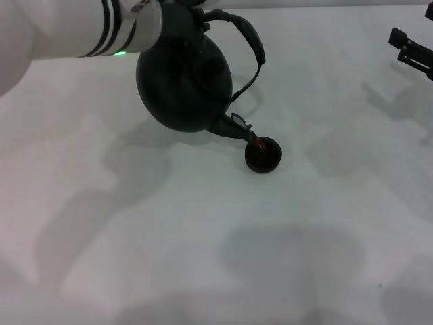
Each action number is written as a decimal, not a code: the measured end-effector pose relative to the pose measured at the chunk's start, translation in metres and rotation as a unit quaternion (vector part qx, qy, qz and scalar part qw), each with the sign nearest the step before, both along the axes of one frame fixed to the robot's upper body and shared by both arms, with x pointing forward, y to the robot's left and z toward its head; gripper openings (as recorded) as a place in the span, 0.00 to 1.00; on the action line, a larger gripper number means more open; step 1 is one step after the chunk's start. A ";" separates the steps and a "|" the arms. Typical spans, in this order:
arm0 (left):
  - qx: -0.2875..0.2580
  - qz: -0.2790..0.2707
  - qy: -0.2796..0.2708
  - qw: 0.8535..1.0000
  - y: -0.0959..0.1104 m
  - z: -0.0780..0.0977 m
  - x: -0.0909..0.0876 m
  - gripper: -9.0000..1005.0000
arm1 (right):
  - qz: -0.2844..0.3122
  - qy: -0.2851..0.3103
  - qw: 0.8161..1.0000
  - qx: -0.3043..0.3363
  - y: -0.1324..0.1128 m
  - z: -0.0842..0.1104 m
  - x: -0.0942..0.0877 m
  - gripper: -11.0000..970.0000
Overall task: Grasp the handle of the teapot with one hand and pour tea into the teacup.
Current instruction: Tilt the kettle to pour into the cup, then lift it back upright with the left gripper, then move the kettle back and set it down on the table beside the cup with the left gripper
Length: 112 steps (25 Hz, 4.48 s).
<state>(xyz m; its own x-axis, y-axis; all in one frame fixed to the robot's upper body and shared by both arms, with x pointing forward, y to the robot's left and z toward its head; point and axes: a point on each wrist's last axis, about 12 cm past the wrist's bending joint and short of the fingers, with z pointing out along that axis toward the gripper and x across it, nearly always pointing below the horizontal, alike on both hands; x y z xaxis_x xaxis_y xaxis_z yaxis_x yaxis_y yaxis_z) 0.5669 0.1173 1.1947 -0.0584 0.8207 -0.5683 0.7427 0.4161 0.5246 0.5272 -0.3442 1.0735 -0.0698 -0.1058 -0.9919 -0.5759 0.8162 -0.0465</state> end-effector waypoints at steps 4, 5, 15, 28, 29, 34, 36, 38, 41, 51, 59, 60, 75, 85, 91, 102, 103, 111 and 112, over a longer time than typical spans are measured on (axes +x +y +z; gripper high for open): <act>0.001 0.000 0.002 1.000 -0.001 0.000 0.000 0.14 | -0.001 0.001 1.000 0.000 0.000 0.000 -0.001 0.87; 0.001 0.000 0.002 1.000 -0.001 0.000 0.000 0.14 | -0.001 0.001 1.000 0.000 0.000 0.000 -0.001 0.87; 0.002 0.001 0.005 1.000 -0.001 -0.001 0.000 0.14 | -0.001 0.001 1.000 0.000 0.000 0.000 -0.001 0.87; 0.008 0.002 0.011 1.000 0.002 -0.004 -0.001 0.14 | 0.000 0.001 1.000 0.000 0.001 -0.001 0.001 0.87; 0.008 0.003 0.011 1.000 0.002 -0.005 -0.001 0.14 | 0.001 0.001 1.000 -0.001 0.001 -0.001 0.001 0.87; 0.008 0.003 0.012 1.000 0.002 -0.005 -0.001 0.14 | 0.001 0.000 1.000 -0.002 0.001 -0.001 0.001 0.87; 0.008 0.004 0.012 1.000 0.002 -0.005 0.000 0.14 | 0.001 0.000 1.000 -0.002 0.001 -0.001 0.001 0.87; 0.009 0.004 0.013 1.000 0.002 -0.005 0.000 0.14 | 0.001 0.000 1.000 -0.002 0.001 -0.001 0.001 0.87; 0.009 0.004 0.014 1.000 0.002 -0.006 0.000 0.14 | 0.001 0.001 1.000 -0.002 0.001 -0.002 0.000 0.87; 0.009 0.004 0.015 1.000 0.001 -0.006 0.000 0.14 | 0.003 0.001 1.000 -0.002 0.001 -0.001 0.000 0.87; 0.010 0.006 0.016 1.000 0.001 -0.006 0.003 0.14 | 0.003 0.001 1.000 -0.003 0.001 -0.002 0.000 0.87; 0.011 0.006 0.017 1.000 0.001 -0.006 0.003 0.14 | 0.003 0.001 1.000 -0.003 0.001 -0.002 0.000 0.87; -0.036 0.022 0.004 0.999 0.001 0.003 0.005 0.14 | 0.002 0.007 1.000 -0.003 0.002 -0.005 0.000 0.87; -0.161 0.046 0.011 0.986 0.028 0.025 -0.002 0.14 | 0.001 0.007 1.000 -0.004 0.001 -0.005 0.000 0.87; -0.240 0.039 0.004 0.970 0.067 0.030 -0.012 0.13 | 0.001 0.008 1.000 -0.004 0.001 -0.004 0.000 0.87; -0.320 0.057 0.004 0.946 0.147 0.000 -0.029 0.13 | 0.002 0.016 1.000 -0.003 0.001 -0.008 -0.004 0.87; -0.324 0.056 0.006 0.944 0.153 -0.005 -0.031 0.13 | 0.002 0.018 1.000 -0.002 0.001 -0.008 -0.004 0.87; -0.374 0.010 0.009 0.928 0.191 -0.043 -0.047 0.13 | 0.002 0.023 1.000 0.003 0.000 -0.011 -0.007 0.87; -0.385 0.005 0.008 0.923 0.197 -0.048 -0.050 0.13 | 0.002 0.025 1.000 0.005 0.000 -0.011 -0.007 0.87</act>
<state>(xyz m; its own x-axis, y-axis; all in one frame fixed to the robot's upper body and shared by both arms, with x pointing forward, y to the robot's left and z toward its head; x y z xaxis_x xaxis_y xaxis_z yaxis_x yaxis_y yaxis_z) 0.5165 0.3141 1.1462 -0.0768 0.1737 -0.9818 0.7413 0.6685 0.0603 0.5199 -0.3440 1.0625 -0.1182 -0.0971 -0.9882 -0.5811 0.8138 -0.0104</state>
